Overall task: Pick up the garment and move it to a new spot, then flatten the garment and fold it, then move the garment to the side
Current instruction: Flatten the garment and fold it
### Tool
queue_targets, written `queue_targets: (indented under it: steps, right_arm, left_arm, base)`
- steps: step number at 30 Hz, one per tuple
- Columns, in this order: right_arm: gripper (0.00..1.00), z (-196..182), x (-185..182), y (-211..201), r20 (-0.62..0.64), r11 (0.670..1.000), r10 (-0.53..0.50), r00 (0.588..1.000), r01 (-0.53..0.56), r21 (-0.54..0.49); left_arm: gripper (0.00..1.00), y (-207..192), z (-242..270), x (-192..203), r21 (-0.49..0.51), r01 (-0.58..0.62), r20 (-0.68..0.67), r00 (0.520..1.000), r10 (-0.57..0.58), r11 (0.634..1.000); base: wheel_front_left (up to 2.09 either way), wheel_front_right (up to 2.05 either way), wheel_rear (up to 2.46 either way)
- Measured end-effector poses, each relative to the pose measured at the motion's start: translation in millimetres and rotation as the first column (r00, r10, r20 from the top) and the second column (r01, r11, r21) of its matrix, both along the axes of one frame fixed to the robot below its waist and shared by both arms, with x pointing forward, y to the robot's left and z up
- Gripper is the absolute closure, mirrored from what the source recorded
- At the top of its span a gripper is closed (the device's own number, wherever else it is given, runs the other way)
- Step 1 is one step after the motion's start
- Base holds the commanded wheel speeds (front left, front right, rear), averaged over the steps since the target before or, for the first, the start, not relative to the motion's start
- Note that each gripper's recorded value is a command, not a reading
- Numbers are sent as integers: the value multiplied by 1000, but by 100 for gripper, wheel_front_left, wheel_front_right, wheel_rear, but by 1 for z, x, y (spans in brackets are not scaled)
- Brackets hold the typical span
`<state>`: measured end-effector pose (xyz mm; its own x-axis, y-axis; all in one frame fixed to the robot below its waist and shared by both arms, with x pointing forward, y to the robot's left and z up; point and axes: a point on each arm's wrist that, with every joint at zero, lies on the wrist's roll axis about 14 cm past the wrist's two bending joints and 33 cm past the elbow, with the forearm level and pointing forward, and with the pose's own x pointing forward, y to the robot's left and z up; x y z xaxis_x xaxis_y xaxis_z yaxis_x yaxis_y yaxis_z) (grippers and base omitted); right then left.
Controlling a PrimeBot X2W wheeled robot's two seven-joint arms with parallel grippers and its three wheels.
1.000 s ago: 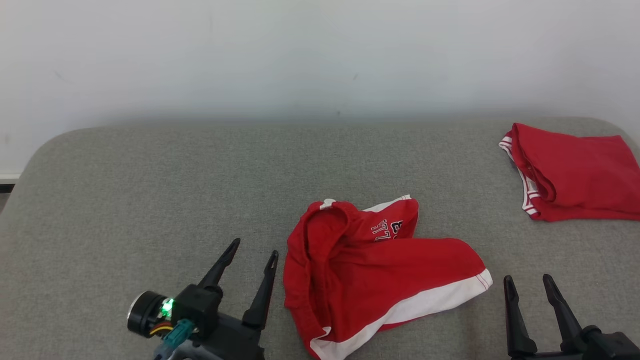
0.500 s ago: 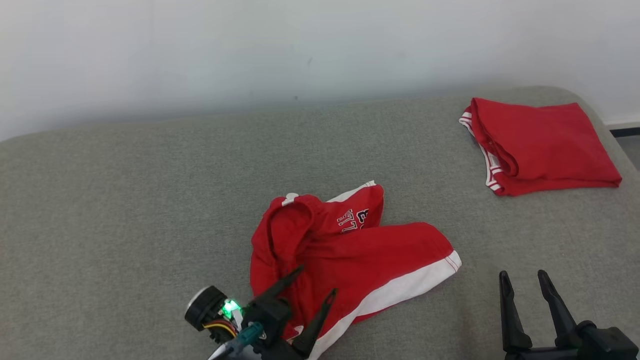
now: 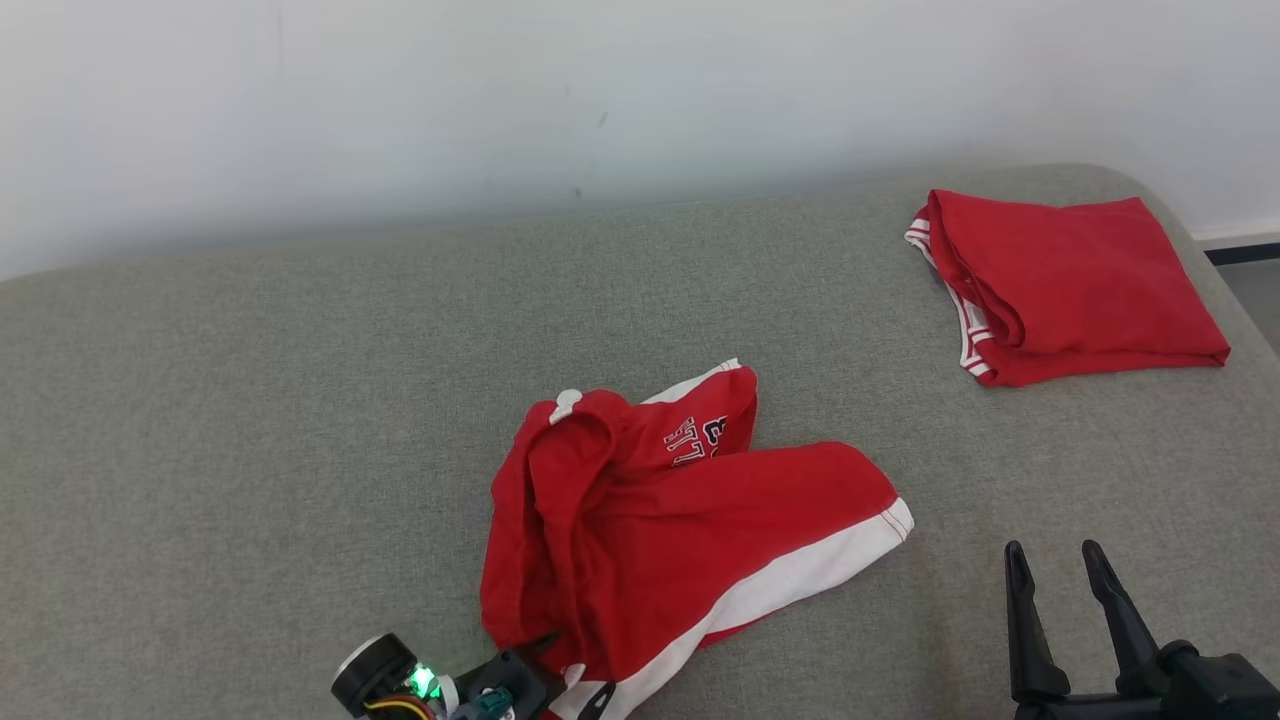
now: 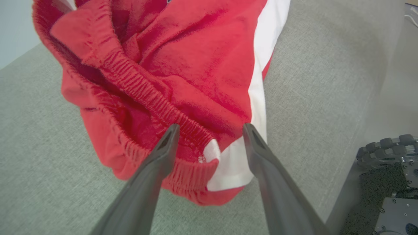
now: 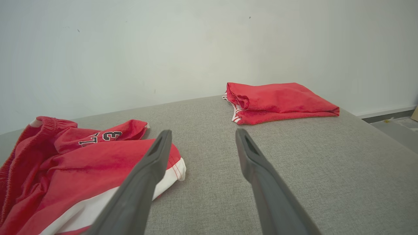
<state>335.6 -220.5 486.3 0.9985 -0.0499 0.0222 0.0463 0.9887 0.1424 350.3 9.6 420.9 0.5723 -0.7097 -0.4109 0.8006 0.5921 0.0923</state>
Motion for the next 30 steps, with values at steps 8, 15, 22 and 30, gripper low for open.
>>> queue_targets:
  steps: [8, 15, 22, 30]
  right_arm:
    - [0, 2, 0, 0, 8, 1000, 2, 1000, -2, -2]
    - [0, 4, 0, -2, 12, 1000, -3, 1000, 3, -4]
    - [0, 3, 3, 3, 11, 1000, 11, 1000, -11, 0]
    - [0, 0, 11, 17, 4, 998, 61, 998, -61, 4]
  left_arm:
    - [0, 12, -19, -4, 80, -13, -62, 998, 18, 997]
    - [100, 15, -21, -2, 82, -26, -76, 997, 32, 996]
    - [100, 21, 11, 16, -61, -133, -15, 991, 132, 989]
    - [100, 54, 30, 17, -193, -295, 17, 952, 304, 936]
  base:
    - [0, 0, 0]
    - [0, 0, 0]
    - [0, 0, 0]
    - [0, 0, 0]
